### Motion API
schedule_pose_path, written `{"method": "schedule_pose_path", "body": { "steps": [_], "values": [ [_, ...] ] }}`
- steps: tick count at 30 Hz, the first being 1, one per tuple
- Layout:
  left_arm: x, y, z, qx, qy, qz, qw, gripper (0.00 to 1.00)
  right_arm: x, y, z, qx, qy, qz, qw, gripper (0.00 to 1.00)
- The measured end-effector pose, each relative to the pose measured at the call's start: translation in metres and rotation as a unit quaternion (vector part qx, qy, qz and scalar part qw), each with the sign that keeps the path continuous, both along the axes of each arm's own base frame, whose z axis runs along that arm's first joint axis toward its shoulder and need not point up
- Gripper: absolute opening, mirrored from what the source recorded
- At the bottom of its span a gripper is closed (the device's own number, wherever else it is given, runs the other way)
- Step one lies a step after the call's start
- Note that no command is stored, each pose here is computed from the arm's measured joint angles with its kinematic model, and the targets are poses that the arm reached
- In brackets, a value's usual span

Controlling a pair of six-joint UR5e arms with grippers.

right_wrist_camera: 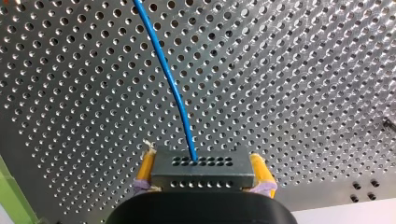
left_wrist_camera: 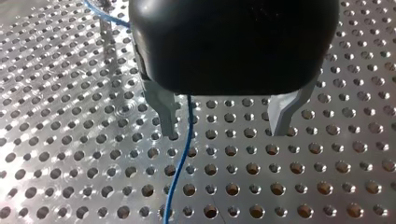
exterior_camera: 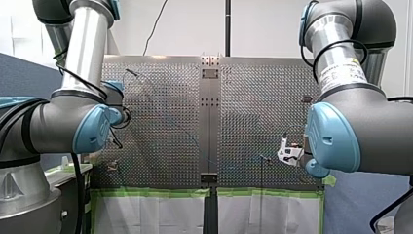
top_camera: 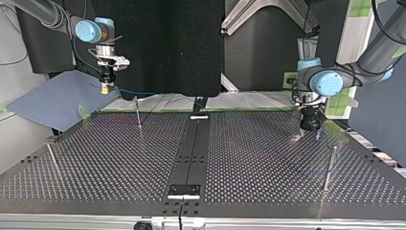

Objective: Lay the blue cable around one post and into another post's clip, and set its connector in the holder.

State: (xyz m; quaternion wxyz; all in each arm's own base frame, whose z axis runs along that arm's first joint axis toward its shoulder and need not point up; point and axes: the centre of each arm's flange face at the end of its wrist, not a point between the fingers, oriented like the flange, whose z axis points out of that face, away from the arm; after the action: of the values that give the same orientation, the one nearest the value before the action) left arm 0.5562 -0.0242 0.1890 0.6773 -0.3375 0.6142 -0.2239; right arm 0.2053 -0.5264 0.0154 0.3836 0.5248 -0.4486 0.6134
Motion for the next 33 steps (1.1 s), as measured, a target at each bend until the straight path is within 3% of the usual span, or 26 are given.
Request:
{"method": "schedule_pose_path", "body": {
  "steps": [7,13,20,25,33],
  "values": [
    [0.0,0.001,-0.004,0.002,0.002,0.002,1.0,1.0,0.0,0.0,0.0,0.0,0.0,0.0,1.0,0.0],
    [0.004,0.001,-0.024,0.002,0.01,-0.002,1.0,1.0,0.0,0.0,0.0,0.0,0.0,0.0,1.0,0.0],
    [0.001,0.006,-0.057,0.011,0.049,0.013,0.9987,1.0,0.0,0.0,0.0,0.001,0.0,0.0,1.0,0.0],
    [-0.013,0.005,-0.07,0.014,0.074,0.016,0.997,1.0,0.0,0.0,0.0,0.001,0.0,0.0,1.0,0.0],
    [-0.039,0.005,-0.056,0.032,0.059,0.031,0.9973,1.0,0.0,0.0,0.0,0.0,0.0,0.0,1.0,0.0]
  ]
}}
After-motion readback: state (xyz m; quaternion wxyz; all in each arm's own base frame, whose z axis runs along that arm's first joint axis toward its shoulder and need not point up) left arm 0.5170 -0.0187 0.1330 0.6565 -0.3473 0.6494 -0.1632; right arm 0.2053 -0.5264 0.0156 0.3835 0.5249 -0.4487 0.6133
